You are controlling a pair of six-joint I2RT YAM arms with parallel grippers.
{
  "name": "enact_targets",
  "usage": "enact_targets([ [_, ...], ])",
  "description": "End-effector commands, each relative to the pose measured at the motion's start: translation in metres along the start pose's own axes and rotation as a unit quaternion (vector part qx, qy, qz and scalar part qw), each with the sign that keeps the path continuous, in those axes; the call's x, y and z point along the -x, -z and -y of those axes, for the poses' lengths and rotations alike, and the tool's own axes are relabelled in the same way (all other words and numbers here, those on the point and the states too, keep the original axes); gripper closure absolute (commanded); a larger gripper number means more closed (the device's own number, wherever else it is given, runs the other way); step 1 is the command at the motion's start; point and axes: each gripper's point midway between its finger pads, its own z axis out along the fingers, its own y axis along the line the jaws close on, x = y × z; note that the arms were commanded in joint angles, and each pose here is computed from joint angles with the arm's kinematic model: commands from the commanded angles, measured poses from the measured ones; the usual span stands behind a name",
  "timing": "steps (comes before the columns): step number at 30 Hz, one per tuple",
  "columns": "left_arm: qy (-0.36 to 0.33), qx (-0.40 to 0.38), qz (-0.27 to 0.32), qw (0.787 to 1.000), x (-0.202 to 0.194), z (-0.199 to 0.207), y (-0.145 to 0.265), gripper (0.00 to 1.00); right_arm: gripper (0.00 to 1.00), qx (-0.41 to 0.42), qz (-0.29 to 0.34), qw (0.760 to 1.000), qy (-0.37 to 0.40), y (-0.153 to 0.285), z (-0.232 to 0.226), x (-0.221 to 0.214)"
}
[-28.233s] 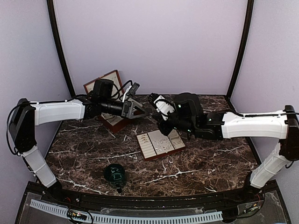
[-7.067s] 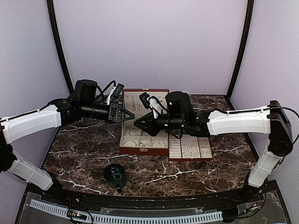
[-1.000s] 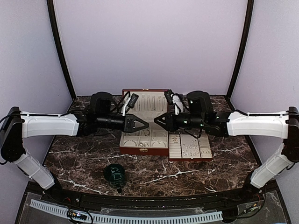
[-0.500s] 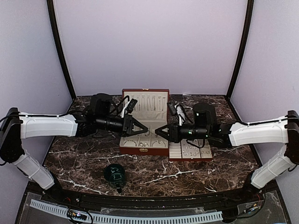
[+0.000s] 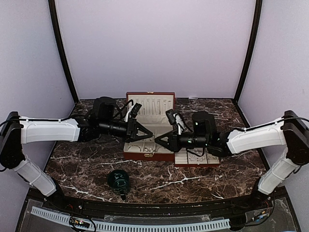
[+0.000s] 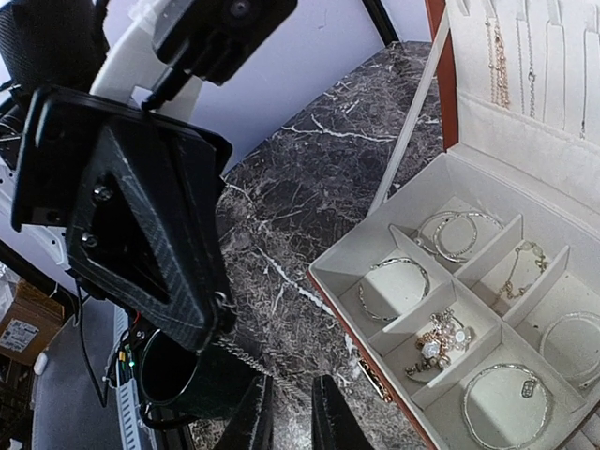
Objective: Organize the mixed jewelry
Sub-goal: Adjust the necklace at the center of the board.
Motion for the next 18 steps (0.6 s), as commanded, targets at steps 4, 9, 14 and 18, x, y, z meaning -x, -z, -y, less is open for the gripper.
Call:
enact_targets([
  [4, -0.009, -0.019, -0.008, 1.000, 0.001, 0.016, 0.003, 1.00, 0.85, 0.013, 0.016, 1.000, 0.018, -0.011, -0.004, 0.006],
  [9, -0.013, -0.024, -0.009, 1.000, 0.003, 0.019, 0.002, 1.00, 0.88, 0.002, 0.022, 1.000, 0.021, -0.017, 0.002, 0.007],
  [14, -0.011, -0.025, -0.010, 1.000, 0.003, 0.020, 0.003, 1.00, 0.88, 0.010, 0.024, 0.999, 0.021, -0.024, 0.001, 0.010],
  [18, -0.014, -0.024, -0.007, 1.000, 0.003, 0.021, 0.004, 1.00, 0.85, 0.029, 0.017, 0.999, 0.020, -0.027, -0.004, 0.007],
])
